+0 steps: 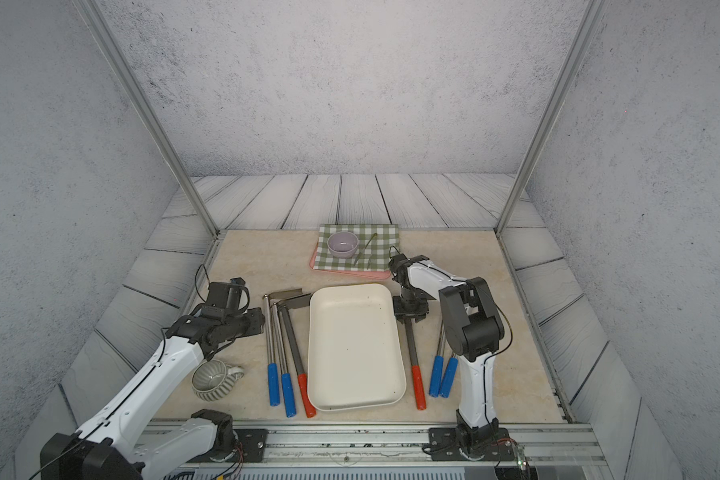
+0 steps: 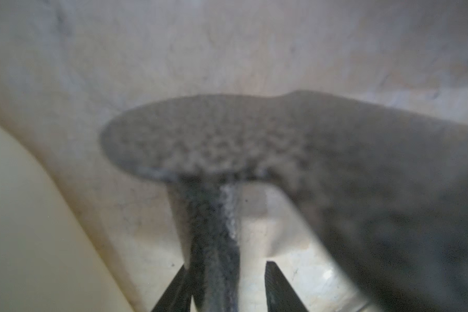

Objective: Put the small hoe into the storage box
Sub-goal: Pick up the hoe from the center of the board.

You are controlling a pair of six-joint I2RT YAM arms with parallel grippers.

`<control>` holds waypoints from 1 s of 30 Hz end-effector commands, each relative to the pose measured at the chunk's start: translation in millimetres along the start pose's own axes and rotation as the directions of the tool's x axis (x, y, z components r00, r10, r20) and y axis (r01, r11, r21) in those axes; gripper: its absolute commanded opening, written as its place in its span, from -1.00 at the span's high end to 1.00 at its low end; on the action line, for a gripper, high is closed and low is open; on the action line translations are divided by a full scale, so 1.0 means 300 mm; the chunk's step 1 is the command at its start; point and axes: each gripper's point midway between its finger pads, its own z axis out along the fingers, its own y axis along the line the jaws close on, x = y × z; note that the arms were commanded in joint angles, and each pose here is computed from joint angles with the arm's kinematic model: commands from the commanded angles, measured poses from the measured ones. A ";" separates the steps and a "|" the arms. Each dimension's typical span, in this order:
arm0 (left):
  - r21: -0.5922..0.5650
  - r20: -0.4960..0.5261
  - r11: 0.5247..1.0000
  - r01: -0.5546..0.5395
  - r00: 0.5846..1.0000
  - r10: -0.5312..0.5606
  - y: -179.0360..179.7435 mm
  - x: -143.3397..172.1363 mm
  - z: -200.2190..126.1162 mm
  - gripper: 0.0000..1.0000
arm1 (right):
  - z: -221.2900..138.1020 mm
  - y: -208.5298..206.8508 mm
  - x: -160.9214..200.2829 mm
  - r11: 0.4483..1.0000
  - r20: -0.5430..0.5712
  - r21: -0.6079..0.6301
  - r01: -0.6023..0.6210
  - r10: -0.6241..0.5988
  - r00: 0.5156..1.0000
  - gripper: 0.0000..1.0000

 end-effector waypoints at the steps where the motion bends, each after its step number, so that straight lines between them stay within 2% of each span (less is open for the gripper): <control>1: 0.016 0.019 1.000 -0.012 1.000 0.011 -0.015 -0.023 -0.024 -0.04 | 0.040 -0.006 0.039 1.000 -0.051 0.001 0.003 -0.003 0.999 0.10; 5: 0.016 0.020 1.000 -0.010 1.000 0.010 -0.016 -0.023 -0.024 -0.04 | 0.051 -0.005 0.044 1.000 -0.055 -0.002 0.008 -0.008 0.998 0.17; 8: 0.016 0.020 1.000 -0.010 1.000 0.010 -0.016 -0.023 -0.025 -0.04 | 0.054 -0.004 0.044 1.000 -0.058 -0.005 0.015 -0.015 0.998 0.30; 17: 0.016 0.023 1.000 -0.011 1.000 0.010 -0.016 -0.022 -0.027 -0.04 | 0.027 -0.020 0.031 0.998 -0.031 0.022 0.054 -0.053 0.998 0.43; 24: 0.017 0.029 1.000 -0.013 1.000 0.012 -0.017 -0.022 -0.032 -0.04 | -0.055 -0.014 0.018 0.990 0.018 0.004 0.141 -0.142 0.990 0.48; 26: 0.017 0.028 1.000 -0.013 1.000 0.013 -0.017 -0.023 -0.030 -0.04 | -0.097 -0.019 0.011 0.989 0.050 0.007 0.150 -0.150 0.987 0.59; 30: 0.017 0.027 1.000 -0.015 1.000 0.015 -0.018 -0.022 -0.030 -0.04 | -0.195 -0.026 0.005 0.986 0.103 0.005 0.166 -0.165 0.981 1.00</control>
